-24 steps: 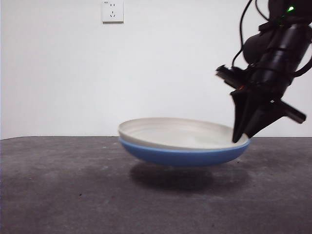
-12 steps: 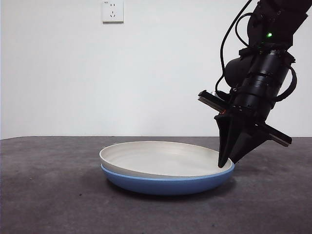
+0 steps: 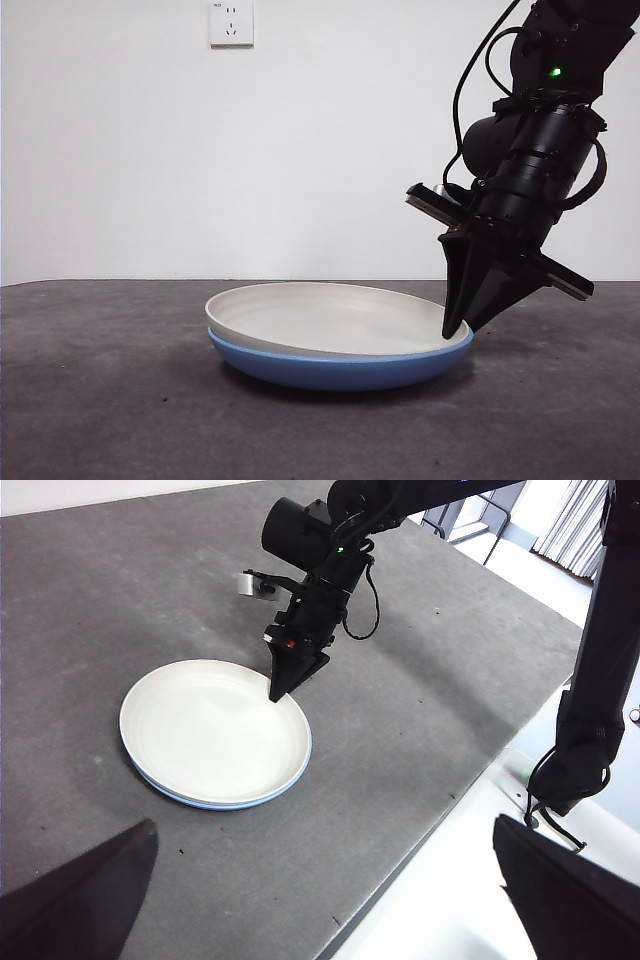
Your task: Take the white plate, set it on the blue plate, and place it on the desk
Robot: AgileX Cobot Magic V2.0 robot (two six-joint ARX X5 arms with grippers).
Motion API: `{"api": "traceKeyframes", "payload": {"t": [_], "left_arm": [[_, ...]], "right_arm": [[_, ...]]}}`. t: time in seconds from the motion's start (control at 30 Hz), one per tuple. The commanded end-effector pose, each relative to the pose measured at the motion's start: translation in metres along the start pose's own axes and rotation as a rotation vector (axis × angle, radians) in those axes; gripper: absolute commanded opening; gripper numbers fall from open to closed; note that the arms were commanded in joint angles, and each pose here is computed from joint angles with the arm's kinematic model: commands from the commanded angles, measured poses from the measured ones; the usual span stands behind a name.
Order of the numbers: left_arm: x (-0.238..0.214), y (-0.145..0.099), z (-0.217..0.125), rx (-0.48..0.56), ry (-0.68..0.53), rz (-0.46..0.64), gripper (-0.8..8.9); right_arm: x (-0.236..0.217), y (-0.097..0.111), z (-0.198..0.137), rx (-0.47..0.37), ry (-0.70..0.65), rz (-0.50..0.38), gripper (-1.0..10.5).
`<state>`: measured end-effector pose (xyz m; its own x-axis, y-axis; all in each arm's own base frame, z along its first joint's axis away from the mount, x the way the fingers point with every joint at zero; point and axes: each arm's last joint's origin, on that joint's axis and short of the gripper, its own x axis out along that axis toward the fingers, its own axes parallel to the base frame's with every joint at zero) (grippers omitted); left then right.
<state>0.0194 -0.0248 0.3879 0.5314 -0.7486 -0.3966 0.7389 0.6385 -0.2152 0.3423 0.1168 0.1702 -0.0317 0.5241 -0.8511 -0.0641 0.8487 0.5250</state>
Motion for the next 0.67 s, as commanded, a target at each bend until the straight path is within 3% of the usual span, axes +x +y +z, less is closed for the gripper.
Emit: {"api": "traceKeyframes", "payload": {"t": [0.03,0.17,0.33,0.43,0.67], "left_arm": [[-0.003,-0.001,0.003,0.015,-0.021,-0.004,5.64],[-0.003,-0.001,0.003,0.014,-0.020,-0.004,5.64],[-0.003,-0.001,0.003,0.014,-0.020,-0.004,5.64],[-0.003,-0.001,0.003,0.014,-0.020,-0.004,5.64],[-0.003,-0.001,0.003,0.014,-0.020,-0.004,5.64]], "right_arm": [[0.004,0.001,0.005,0.005,0.007,0.015,0.1],[0.004,0.001,0.005,0.002,0.006,0.012,0.4],[0.003,0.001,0.006,-0.010,-0.002,0.014,3.3],[-0.003,0.003,0.004,-0.010,-0.006,0.015,4.4],[-0.052,0.022,-0.014,-0.063,-0.092,-0.002,4.7]]}}
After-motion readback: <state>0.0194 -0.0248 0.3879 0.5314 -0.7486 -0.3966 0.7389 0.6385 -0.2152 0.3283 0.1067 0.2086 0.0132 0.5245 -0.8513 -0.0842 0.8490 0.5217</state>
